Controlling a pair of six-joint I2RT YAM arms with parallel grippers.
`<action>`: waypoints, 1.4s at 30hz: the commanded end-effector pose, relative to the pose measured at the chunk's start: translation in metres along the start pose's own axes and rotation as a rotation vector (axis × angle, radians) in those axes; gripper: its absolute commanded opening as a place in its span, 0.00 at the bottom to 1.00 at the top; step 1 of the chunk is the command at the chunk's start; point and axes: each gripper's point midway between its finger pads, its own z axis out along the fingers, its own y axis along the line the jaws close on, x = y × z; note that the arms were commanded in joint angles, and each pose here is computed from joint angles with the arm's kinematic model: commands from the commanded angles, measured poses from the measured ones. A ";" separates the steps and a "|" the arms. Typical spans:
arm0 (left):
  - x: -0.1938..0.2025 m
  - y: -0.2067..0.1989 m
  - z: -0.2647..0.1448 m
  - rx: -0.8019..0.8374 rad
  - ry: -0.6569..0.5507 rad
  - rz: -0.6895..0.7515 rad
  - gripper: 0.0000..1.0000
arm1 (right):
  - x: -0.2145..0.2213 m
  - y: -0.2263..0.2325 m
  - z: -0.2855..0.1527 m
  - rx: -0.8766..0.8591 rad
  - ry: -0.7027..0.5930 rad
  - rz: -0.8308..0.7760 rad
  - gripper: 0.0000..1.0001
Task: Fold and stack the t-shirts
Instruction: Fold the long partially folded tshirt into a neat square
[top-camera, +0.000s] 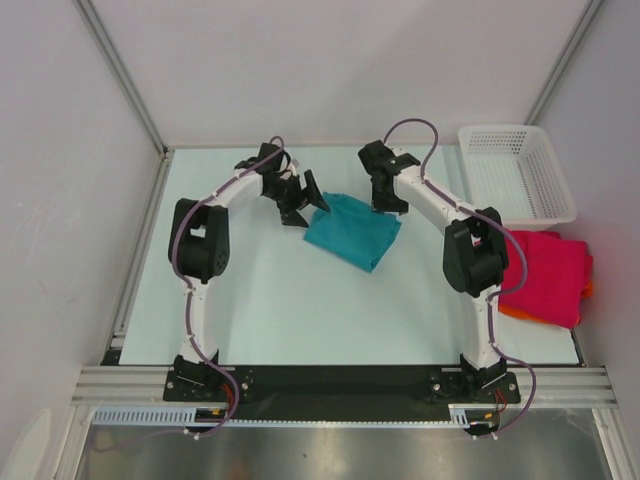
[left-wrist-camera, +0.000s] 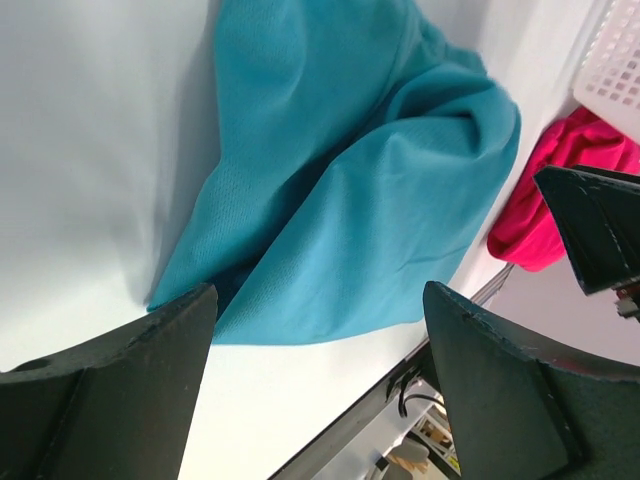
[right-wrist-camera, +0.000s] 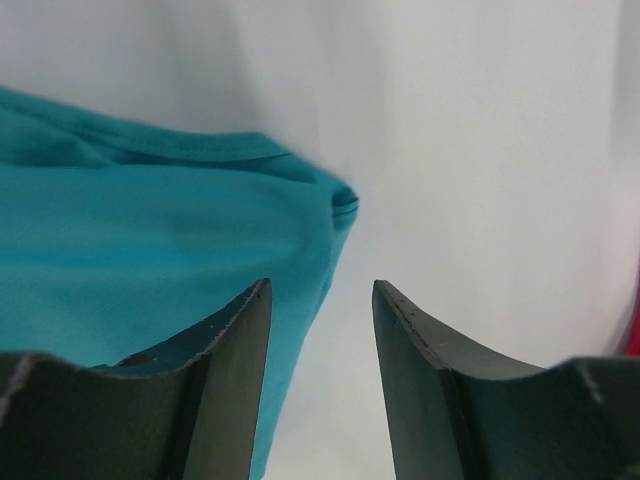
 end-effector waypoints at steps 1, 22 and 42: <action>0.000 -0.022 -0.026 0.044 -0.064 0.090 0.89 | -0.020 0.035 -0.043 -0.125 -0.083 -0.003 0.50; 0.068 0.000 -0.050 0.047 -0.052 0.103 0.89 | -0.031 0.093 0.053 -0.150 -0.054 -0.109 0.50; 0.104 0.029 -0.047 -0.001 -0.063 0.115 0.93 | -0.068 0.039 -0.042 -0.151 -0.172 -0.032 0.50</action>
